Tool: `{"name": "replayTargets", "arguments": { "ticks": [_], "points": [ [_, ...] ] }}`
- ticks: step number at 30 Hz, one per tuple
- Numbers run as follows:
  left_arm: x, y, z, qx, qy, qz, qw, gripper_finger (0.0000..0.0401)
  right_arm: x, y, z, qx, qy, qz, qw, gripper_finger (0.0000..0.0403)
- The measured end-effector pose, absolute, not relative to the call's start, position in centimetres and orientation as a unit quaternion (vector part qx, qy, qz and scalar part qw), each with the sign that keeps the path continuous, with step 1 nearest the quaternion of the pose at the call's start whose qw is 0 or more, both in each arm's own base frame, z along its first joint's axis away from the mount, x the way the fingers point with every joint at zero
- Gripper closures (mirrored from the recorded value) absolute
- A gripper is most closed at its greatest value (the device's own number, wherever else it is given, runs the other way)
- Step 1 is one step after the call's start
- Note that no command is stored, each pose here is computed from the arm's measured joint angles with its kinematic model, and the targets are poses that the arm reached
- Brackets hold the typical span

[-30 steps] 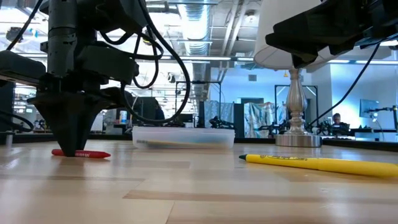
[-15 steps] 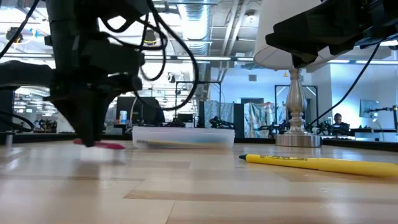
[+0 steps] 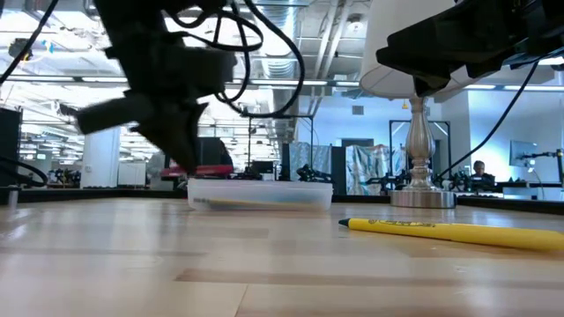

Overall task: Pick & place school supplies into a supply box
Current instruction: Put the red crayon into the pink supply box

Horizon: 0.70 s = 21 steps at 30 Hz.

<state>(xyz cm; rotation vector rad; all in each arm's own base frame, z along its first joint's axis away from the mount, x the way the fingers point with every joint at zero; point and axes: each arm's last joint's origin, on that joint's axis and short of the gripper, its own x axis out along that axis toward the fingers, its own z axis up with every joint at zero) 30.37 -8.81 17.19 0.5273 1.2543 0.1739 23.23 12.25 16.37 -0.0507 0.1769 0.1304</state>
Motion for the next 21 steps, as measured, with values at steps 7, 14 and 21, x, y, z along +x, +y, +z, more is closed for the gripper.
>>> {"name": "replayTargets", "arguments": {
  "ticks": [7, 14, 21],
  "points": [
    [31.4, -5.0, 17.5, 0.23, 0.576, 0.158, 0.768, 0.0379, 23.2, 12.3, 16.4, -0.025, 0.088, 0.065, 0.994, 0.0297],
    [32.2, -1.2, 17.6, 0.187, 0.574, 0.204, 0.771, 0.0375, 23.2, 12.2, 16.3, -0.028, 0.093, 0.065, 0.993, 0.0297],
    [32.7, 1.2, 17.7, 0.157, 0.569, 0.201, 0.782, 0.0374, 23.2, 12.2, 16.2, -0.029, 0.095, 0.065, 0.993, 0.0297]
  ]
}}
